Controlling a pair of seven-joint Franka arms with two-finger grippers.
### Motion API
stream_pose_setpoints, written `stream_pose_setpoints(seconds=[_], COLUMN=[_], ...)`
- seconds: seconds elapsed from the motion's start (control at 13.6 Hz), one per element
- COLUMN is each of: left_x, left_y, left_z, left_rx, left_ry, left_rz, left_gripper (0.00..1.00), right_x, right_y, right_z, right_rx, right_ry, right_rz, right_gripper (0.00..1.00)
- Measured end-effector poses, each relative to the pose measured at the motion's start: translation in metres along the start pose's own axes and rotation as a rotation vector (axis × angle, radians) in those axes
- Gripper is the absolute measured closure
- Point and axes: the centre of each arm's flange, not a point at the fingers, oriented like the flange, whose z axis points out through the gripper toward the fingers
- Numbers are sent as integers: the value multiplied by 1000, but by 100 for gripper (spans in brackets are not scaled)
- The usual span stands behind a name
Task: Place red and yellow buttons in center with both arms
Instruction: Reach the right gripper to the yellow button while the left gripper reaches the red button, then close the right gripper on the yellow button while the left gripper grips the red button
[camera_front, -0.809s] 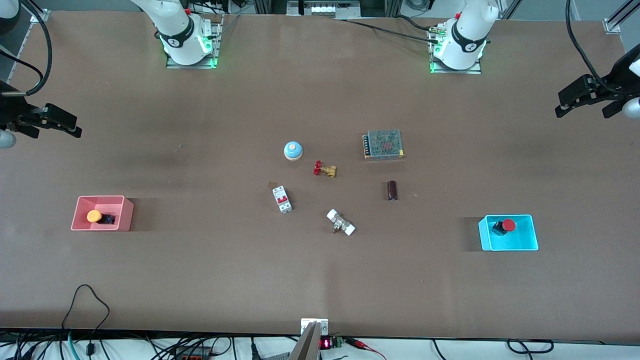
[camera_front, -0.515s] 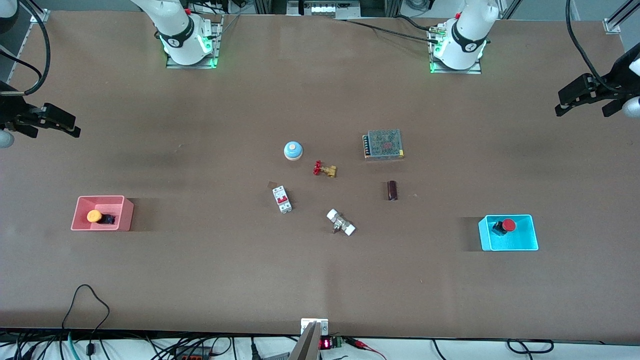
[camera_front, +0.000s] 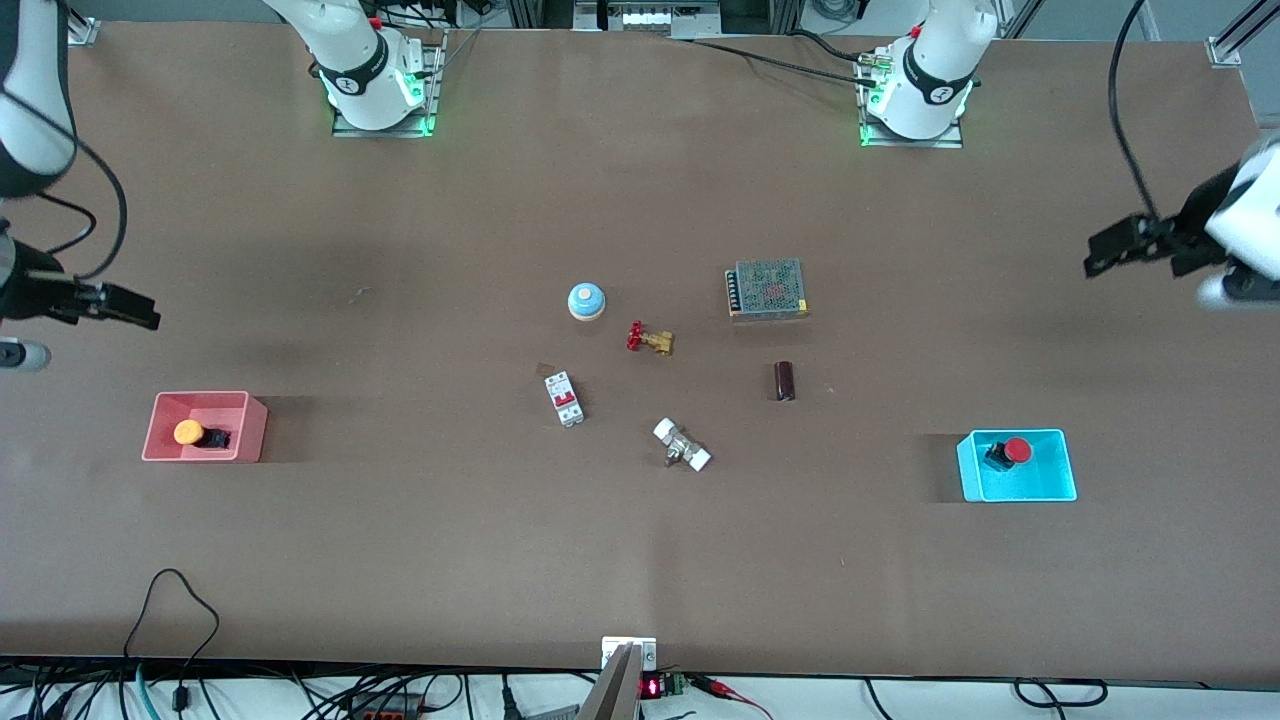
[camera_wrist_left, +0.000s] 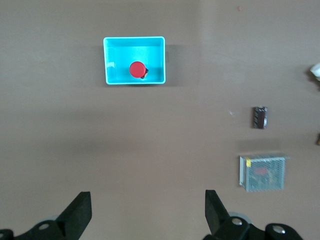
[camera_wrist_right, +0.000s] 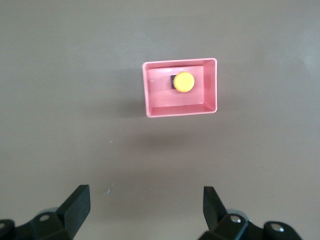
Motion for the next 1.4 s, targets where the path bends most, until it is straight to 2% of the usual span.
stream_pose_setpoints(seconds=[0.15,0.22,0.51,0.66,0.81,1.03,1.18,1.4], left_x=[29,42,79,94,111,124,129,134], left_y=[-5,-10,-23,-24,-26,-39,-49,-53], left_z=[42,61,127,159,205,255,279,302], left_rx=[4,5,10,13,17,20,21,23], left_ry=[-11,-12,-1,10,19,20,27,37], left_rz=[-11,-19,-39,-39,-42,-59,-70,-75], left_gripper=[0,0,0,0,0,0,0,0], right_x=[19,30,62,72,78,84,87,87], right_y=[4,4,14,23,30,37,43,50], right_z=[44,63,128,158,184,195,204,219], right_rx=[-43,-68,-93,-70,-18,13,18,15], right_ry=[-20,-13,51,77,92,115,137,129], right_rz=[-8,-20,-62,-87,-120,-181,-227,-269], right_gripper=[0,0,0,0,0,0,0,0])
